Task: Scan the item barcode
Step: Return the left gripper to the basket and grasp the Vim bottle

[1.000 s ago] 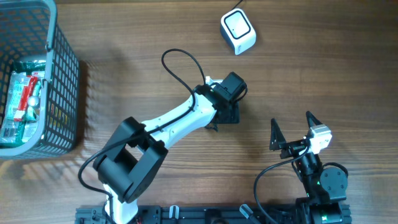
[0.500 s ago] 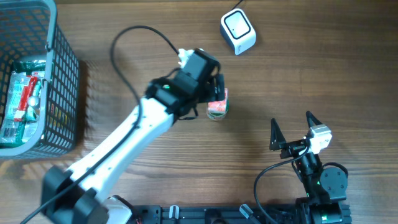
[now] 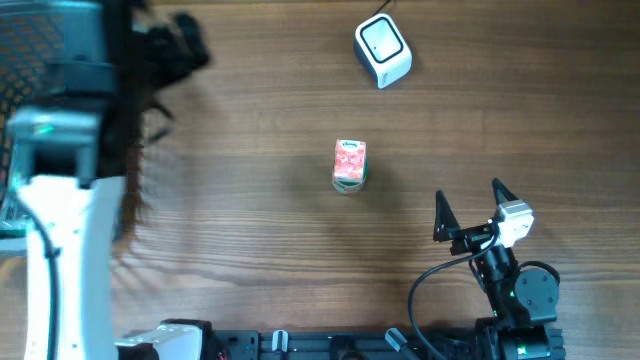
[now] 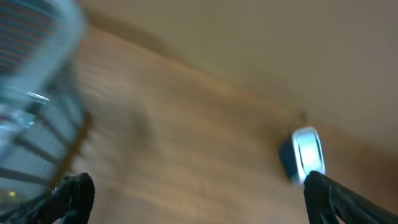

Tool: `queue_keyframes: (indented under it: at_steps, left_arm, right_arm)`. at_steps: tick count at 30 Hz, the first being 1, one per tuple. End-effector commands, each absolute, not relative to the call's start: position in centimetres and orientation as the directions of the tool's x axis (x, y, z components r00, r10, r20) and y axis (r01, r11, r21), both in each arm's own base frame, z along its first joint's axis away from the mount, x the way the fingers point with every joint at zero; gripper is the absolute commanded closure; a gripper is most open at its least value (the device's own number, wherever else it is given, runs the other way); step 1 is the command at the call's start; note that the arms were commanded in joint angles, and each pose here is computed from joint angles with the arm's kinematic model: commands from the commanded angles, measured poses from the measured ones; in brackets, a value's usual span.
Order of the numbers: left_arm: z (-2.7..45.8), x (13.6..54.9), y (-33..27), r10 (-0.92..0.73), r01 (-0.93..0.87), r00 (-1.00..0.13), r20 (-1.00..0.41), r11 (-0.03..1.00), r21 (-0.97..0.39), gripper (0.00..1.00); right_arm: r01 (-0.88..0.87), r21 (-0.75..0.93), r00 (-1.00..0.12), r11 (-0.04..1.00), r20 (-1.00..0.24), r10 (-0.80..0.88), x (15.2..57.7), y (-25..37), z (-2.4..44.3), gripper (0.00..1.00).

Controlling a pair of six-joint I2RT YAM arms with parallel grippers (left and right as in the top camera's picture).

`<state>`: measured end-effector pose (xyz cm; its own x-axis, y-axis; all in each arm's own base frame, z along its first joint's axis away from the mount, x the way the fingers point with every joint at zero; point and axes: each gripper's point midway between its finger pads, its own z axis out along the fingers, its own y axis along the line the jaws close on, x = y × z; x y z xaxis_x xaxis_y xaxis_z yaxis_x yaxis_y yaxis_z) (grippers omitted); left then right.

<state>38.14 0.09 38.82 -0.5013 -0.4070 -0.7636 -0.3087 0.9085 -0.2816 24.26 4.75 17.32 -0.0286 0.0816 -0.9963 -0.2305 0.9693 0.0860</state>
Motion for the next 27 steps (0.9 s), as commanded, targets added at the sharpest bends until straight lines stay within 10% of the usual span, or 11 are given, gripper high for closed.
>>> queue_keyframes:
  at_steps: [1, 11, 27]
  left_arm:
    - [40.4, 37.0, 7.0, -0.468, -0.458, -0.397, -0.790, 0.847, -0.272, 0.00]
    - [38.6, 33.3, 17.9, -0.638, -0.731, -0.227, -0.736, 0.611, -0.304, 0.00]
    - [25.8, 30.3, 23.5, -0.794, -0.900, -0.358, -0.492, 0.434, -0.044, 0.00]
  right_arm:
    - [-0.223, 0.079, -0.021, 0.972, -0.997, 0.076, 24.3, 4.6, 17.4, 0.00]
    - [-0.223, 0.079, -0.021, 0.972, -0.997, 0.076, 24.3, 4.6, 17.4, 0.00]
    - [-0.223, 0.079, -0.021, 0.972, -0.997, 0.076, 24.3, 4.6, 17.4, 0.00]
